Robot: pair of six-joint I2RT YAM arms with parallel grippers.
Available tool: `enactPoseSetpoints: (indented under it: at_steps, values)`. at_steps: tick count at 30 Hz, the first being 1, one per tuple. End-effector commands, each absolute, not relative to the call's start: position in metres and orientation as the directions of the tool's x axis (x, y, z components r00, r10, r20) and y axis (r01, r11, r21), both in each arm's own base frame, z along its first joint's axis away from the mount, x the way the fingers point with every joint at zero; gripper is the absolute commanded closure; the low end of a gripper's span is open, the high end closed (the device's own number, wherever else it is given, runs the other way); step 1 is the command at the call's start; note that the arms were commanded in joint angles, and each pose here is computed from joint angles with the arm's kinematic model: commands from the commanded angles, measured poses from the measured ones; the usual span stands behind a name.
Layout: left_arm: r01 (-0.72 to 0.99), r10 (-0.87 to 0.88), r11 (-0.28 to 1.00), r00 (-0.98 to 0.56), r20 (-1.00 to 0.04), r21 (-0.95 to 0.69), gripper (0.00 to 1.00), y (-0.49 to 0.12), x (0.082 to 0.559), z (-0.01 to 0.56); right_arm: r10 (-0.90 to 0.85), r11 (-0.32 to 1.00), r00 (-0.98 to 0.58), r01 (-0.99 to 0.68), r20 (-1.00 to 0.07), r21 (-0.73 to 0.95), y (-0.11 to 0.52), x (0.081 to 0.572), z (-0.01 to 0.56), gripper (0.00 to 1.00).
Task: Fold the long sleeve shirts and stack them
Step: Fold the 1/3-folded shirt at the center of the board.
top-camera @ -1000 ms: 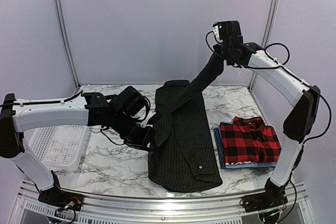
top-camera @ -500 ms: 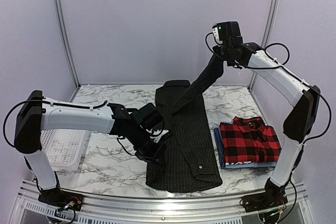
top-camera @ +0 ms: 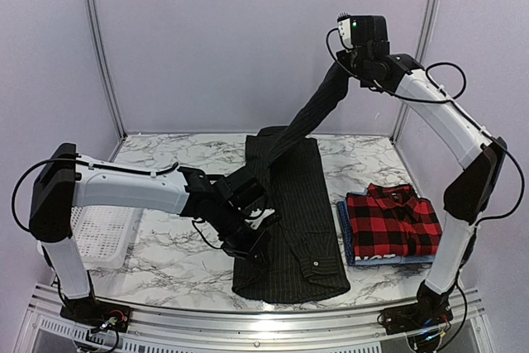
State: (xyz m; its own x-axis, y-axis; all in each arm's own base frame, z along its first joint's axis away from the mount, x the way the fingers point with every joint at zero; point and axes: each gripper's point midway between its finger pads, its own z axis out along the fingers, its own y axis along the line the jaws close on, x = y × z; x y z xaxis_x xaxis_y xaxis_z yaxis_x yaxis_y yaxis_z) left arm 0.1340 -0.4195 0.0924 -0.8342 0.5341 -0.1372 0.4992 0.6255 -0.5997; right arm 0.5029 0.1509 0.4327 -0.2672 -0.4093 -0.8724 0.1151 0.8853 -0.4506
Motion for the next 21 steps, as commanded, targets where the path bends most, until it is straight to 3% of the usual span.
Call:
enactPoseSetpoints:
  at_steps: [1, 21]
  values:
    - [0.526, 0.544, 0.575, -0.818, -0.187, -0.627, 1.00, -0.428, 0.133, 0.113, -0.406, 0.885, -0.205, 0.156, -0.891, -0.439, 0.155, 0.508, 0.458, 1.00]
    - [0.514, 0.573, 0.570, -0.808, -0.138, -0.641, 1.00, -0.459, 0.131, 0.087, -0.425, 0.873, -0.276, 0.127, -0.862, -0.471, 0.157, 0.527, 0.422, 1.00]
